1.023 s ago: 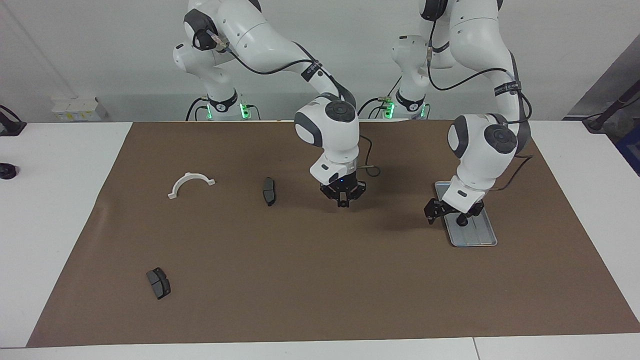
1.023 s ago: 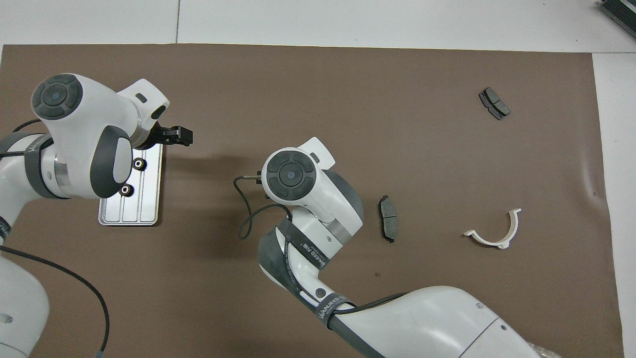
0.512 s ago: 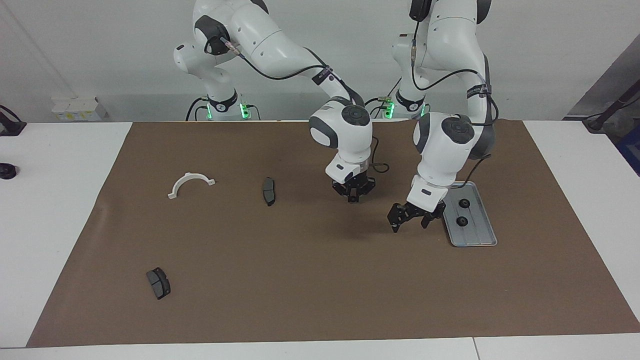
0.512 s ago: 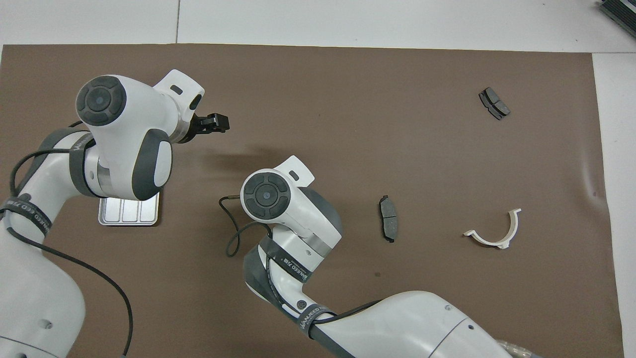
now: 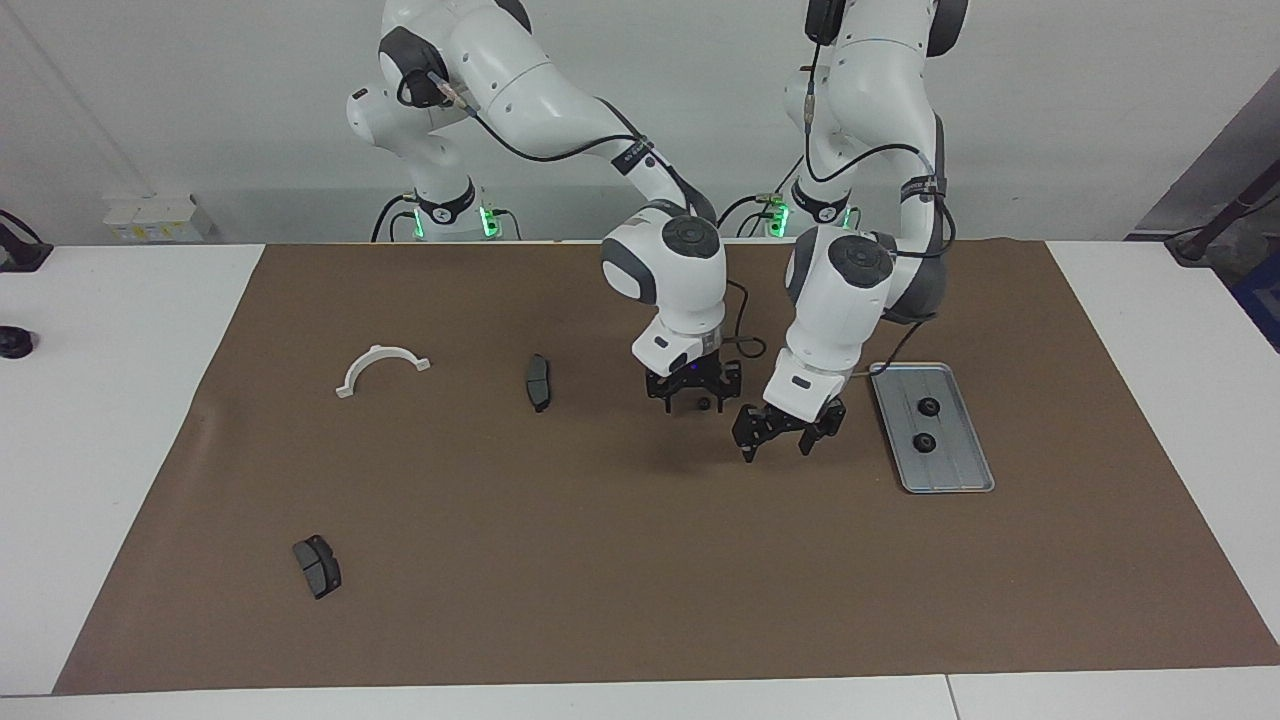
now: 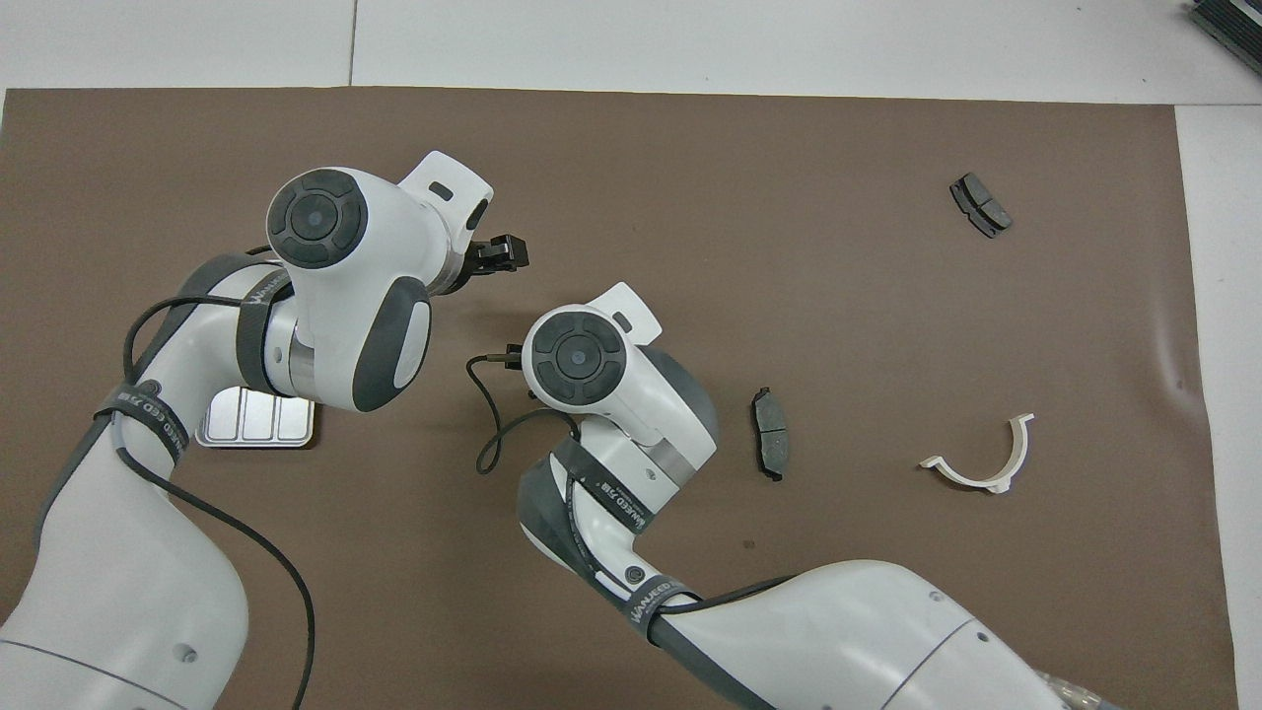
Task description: Pick bearing gear from pile to tray
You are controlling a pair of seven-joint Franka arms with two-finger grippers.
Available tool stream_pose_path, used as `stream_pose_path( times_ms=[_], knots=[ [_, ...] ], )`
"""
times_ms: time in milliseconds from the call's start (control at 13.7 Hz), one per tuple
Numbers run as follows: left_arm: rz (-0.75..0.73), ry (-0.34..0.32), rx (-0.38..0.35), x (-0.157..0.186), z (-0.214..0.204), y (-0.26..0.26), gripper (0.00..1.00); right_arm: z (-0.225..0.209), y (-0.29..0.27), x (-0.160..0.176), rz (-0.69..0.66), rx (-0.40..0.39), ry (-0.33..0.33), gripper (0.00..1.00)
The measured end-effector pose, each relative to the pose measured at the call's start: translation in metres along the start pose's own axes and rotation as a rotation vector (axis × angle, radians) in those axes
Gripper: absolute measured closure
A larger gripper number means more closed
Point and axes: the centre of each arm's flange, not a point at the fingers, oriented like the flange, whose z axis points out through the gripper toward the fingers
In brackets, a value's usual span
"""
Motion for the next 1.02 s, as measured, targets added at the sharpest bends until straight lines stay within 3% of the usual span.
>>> stream_pose_path(
  times_ms=[73,219,292,365,512,731,1023],
  knots=[
    [0.006,-0.002,-0.002,-0.004,0.001,0.007,0.08,-0.017,0.013,0.01,0.019,0.0,0.014,0.0],
    [0.025,-0.015,-0.003,-0.018,0.007,0.029,0.22,-0.054,0.047,0.024,0.043,-0.008,0.038,0.0],
    [0.037,-0.025,-0.001,-0.028,0.012,0.042,0.22,-0.073,0.069,0.028,0.052,-0.022,0.045,0.0],
    [0.051,-0.037,0.003,-0.037,0.019,0.052,0.27,-0.092,0.092,0.033,0.053,-0.046,0.043,0.0],
    [0.079,-0.07,0.022,-0.057,0.036,0.063,0.27,-0.128,0.135,0.044,0.047,-0.085,0.03,0.0],
    [0.109,-0.128,0.059,-0.085,0.059,0.065,0.31,-0.179,0.209,0.068,0.017,-0.078,-0.006,0.0],
    [0.13,-0.212,0.107,-0.103,0.06,0.067,0.43,-0.244,0.299,0.083,0.001,-0.12,-0.027,0.0]
  ],
)
